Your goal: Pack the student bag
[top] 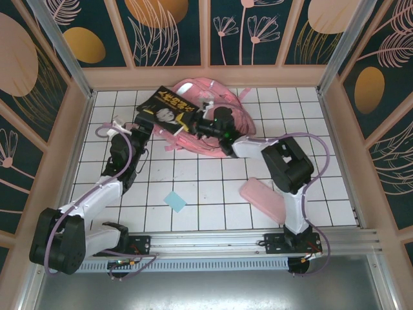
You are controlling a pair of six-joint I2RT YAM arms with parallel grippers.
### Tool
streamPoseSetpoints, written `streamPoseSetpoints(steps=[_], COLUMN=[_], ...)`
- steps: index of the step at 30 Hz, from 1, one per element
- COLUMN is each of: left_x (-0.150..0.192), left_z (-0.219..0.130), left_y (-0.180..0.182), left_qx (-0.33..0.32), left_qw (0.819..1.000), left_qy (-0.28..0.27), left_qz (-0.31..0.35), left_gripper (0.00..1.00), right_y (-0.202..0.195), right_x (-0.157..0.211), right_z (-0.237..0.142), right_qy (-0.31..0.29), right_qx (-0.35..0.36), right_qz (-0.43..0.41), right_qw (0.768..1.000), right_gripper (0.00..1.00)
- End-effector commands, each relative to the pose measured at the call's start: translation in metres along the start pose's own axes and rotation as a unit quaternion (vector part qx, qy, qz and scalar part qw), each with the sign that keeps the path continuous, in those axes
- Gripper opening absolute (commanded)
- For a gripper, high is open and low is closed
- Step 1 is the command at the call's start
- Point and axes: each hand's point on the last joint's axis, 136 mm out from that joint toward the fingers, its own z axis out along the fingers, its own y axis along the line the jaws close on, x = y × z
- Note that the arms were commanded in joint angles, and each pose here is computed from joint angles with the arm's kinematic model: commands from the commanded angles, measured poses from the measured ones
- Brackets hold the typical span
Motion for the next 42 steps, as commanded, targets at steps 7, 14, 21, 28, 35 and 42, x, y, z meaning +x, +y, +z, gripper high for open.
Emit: streamPoseSetpoints(steps=[7,14,21,28,35,42], left_x=[0.086,0.164,0.238,0.291,0.286,0.284], left_z=[0.046,0.091,0.122,0.126,0.140,0.144], left_y=[-0.025,-0.029,-0.001,0.037,0.065,0.095], left_qx=[-0.024,-0.052,-0.080,-0.134,-0.192,-0.222], left_qw=[0.959,0.892,0.828,0.722,0.691,0.659], left_qy=[0.195,0.308,0.387,0.440,0.402,0.395], left_qz=[0.205,0.327,0.398,0.517,0.569,0.600], left_gripper=[0.76,0.72,0.70,0.69,0.69,0.64], right_y=[0.032,0.009,-0.004,-0.013,-0.012,-0.007], right_x=[-0.090,-0.126,-0.136,-0.127,-0.120,-0.118], right_z=[-0.119,-0.215,-0.300,-0.333,-0.332,-0.335], right_qy=[-0.103,-0.163,-0.225,-0.254,-0.247,-0.254], right_qx=[0.092,0.194,0.246,0.250,0.238,0.238], right_qz=[-0.158,-0.170,-0.158,-0.143,-0.140,-0.146], right_qw=[0.978,0.952,0.930,0.923,0.929,0.926], right_gripper=[0.00,0.00,0.00,0.00,0.00,0.00])
